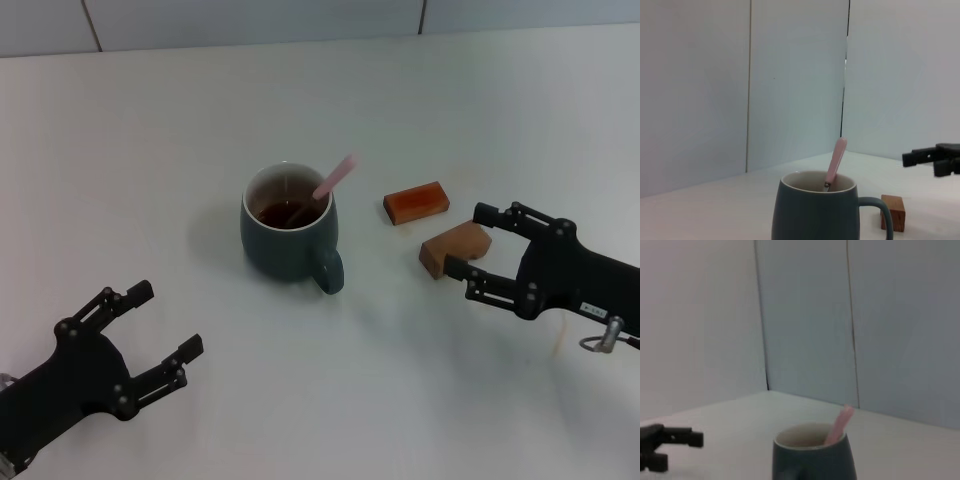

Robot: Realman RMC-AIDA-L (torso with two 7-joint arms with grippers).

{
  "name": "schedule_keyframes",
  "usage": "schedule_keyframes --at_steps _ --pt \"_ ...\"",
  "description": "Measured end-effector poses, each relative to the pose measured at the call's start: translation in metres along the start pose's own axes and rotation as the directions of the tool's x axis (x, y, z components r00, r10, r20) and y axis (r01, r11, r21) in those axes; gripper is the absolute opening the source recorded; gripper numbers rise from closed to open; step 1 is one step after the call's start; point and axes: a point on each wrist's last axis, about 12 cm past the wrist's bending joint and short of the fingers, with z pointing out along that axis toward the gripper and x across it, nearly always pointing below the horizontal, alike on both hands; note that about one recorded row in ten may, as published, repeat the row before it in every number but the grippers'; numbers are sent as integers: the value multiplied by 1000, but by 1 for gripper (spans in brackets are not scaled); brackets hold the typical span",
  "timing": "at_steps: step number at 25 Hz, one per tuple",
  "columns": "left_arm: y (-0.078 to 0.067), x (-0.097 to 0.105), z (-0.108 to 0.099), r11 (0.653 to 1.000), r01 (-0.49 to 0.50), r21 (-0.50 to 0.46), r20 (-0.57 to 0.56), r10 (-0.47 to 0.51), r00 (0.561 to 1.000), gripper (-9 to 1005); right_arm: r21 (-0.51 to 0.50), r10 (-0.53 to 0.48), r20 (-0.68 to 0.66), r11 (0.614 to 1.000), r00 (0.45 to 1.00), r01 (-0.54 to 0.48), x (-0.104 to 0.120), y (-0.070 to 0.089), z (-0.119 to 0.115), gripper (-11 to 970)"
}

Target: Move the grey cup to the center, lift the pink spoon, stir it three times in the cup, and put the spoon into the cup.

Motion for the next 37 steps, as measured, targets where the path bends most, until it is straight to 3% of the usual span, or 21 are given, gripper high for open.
schedule_keyframes --at_steps 16,37 --pt "0 -1 2 1000 -2 4 2 2 1000 859 -32 -32 -71 999 997 29 7 3 22 779" --pt "1 -1 3 1000 -4 7 4 4 1000 859 -31 -39 -78 999 996 37 6 2 25 779"
